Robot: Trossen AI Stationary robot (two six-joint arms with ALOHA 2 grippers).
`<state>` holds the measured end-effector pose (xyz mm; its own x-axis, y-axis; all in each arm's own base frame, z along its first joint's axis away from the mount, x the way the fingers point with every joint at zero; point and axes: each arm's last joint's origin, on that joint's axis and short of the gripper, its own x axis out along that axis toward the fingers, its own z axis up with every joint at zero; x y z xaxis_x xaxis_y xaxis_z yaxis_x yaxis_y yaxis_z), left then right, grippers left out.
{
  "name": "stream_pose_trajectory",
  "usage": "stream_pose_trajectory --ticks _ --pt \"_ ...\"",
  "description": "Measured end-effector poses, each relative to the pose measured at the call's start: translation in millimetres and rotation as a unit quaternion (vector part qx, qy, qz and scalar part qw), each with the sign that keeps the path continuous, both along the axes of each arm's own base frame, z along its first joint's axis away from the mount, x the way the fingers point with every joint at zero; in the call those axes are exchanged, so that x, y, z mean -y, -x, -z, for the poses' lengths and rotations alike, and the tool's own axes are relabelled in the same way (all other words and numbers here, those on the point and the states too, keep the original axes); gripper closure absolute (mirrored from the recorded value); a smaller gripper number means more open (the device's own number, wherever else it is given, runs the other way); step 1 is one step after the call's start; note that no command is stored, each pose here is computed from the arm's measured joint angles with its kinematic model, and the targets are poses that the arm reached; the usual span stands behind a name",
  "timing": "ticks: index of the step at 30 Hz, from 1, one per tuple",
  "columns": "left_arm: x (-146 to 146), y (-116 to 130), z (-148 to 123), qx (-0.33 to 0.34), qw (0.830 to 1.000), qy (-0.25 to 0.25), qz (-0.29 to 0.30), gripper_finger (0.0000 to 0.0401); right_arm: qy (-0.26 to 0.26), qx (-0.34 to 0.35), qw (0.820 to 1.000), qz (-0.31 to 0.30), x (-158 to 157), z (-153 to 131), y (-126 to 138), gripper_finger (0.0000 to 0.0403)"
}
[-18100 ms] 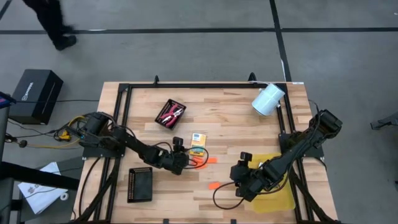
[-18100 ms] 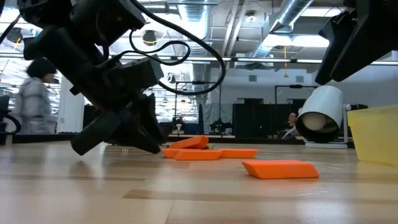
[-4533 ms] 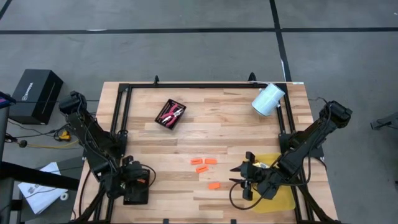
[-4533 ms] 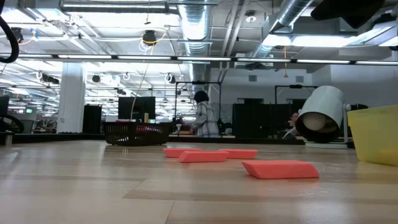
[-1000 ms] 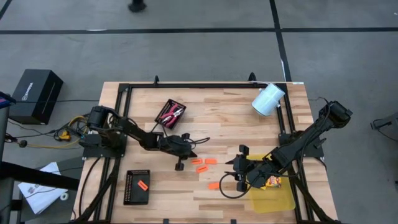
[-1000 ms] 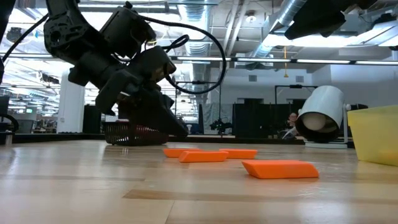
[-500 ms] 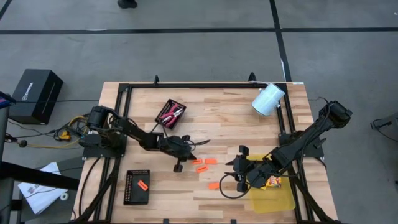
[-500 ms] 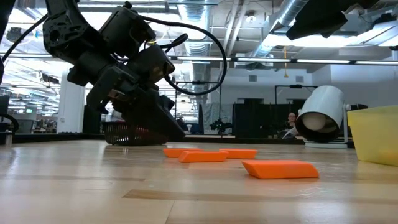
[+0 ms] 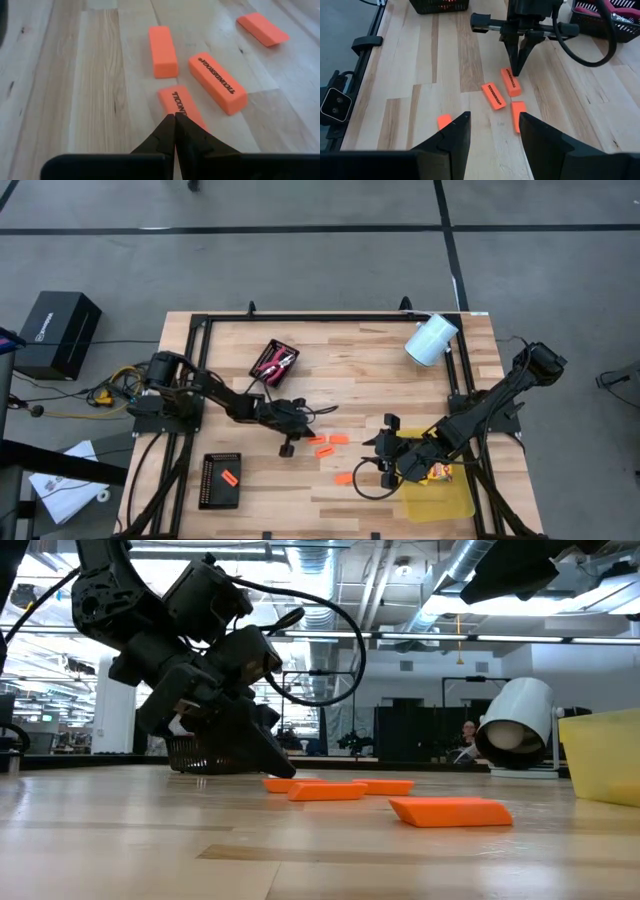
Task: Pick & Place School Supplies
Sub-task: Put the orange eraser into the bottom black basket
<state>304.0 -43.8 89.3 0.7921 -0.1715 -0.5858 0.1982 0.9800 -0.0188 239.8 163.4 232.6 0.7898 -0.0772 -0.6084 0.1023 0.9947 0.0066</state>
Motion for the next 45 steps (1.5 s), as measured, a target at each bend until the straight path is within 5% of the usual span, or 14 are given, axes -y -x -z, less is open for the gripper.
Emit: stream_pose_trajectory --ticks 45 --pt "-44 0 1 -0.017 0.996 -0.040 -0.075 0.0398 -0.024 -0.012 1.000 -0.009 -1 1 1 0.0244"
